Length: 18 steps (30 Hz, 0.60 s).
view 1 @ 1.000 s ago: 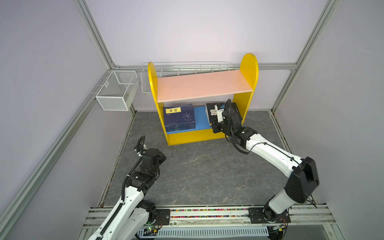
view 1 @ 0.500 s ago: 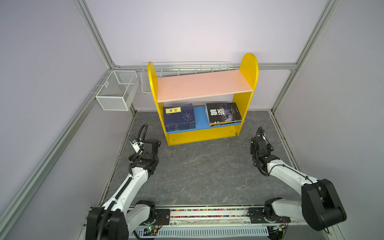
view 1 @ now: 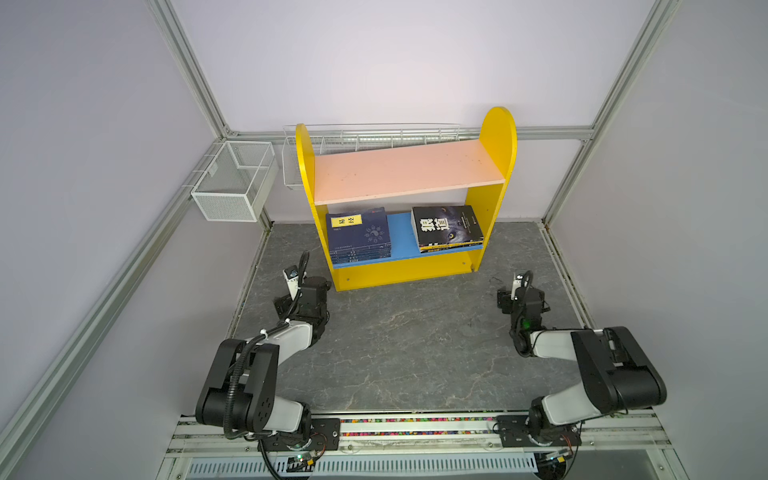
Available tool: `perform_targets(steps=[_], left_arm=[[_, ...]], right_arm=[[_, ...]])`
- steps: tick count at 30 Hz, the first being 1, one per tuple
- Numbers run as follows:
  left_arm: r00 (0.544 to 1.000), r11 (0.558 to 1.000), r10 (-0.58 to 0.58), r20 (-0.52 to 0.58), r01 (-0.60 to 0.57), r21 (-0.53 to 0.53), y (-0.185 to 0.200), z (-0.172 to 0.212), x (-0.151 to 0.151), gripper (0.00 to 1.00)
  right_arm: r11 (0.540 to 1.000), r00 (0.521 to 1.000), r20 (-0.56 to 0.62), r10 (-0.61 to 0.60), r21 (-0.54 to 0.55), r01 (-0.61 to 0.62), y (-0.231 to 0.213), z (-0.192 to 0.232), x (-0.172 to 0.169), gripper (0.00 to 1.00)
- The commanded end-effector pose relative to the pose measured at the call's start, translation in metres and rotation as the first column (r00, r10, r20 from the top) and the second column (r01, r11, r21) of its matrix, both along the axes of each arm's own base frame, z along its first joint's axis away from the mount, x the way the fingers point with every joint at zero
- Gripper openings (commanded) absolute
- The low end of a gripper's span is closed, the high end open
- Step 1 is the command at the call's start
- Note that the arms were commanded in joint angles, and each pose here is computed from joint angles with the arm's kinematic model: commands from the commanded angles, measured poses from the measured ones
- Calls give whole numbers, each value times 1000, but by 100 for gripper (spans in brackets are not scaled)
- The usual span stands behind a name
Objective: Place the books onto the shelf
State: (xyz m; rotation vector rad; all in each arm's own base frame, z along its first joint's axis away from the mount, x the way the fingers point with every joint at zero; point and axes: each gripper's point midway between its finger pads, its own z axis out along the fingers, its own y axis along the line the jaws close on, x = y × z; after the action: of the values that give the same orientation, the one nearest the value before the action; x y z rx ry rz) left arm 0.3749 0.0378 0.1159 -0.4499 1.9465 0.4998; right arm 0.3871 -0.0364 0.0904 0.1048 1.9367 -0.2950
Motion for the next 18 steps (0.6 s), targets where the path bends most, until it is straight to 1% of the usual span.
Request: perform_targets(steps=[1,2,4,5,7,9,11,12,13,15,16,17,18], left_arm=[[992,994,-108,68,108,9,-16,20,18,99],[987,990,-138,84,138,5,-20,21,17,99],[973,979,-206,101,206,7,-28,23,15,99],[967,973,-230,107,231,6,-32,23,14,99],[957,963,-270,108,271,8,-37,23,15,99],[956,960,-278,95,277,23,-38,22,18,99],[959,962,-270,85,263,76,-34,21,22,99],[955,960,-278,105,272,69,-32,13,24,99],[951,968,-250,180,241,70,-20,18,28,99],[965,969,-234,122,242,-54,-9,5,25,99],[952,963,-255,170,266,-49,-9,-2,21,99],[922,951,-302,243,308,11,-15,5,21,99],[921,946,-317,226,325,-1,-19,6,20,99]], right_arm=[[966,978,59,198,157,-205,25,4,7,88],[965,977,21,212,152,-212,29,1,8,88],[972,979,49,198,117,-203,30,3,9,88],[974,981,24,193,117,-194,30,2,8,88],[975,981,40,191,110,-194,30,3,8,88],[975,981,29,190,112,-192,30,2,7,88],[975,981,33,190,110,-192,30,2,8,88],[975,981,35,190,110,-193,30,2,8,88],[975,982,31,189,112,-191,30,2,7,88],[975,981,32,190,113,-192,30,2,7,88],[975,981,32,190,113,-192,30,2,7,88],[975,981,31,190,112,-193,30,2,7,88],[975,981,33,190,112,-192,30,3,8,88]])
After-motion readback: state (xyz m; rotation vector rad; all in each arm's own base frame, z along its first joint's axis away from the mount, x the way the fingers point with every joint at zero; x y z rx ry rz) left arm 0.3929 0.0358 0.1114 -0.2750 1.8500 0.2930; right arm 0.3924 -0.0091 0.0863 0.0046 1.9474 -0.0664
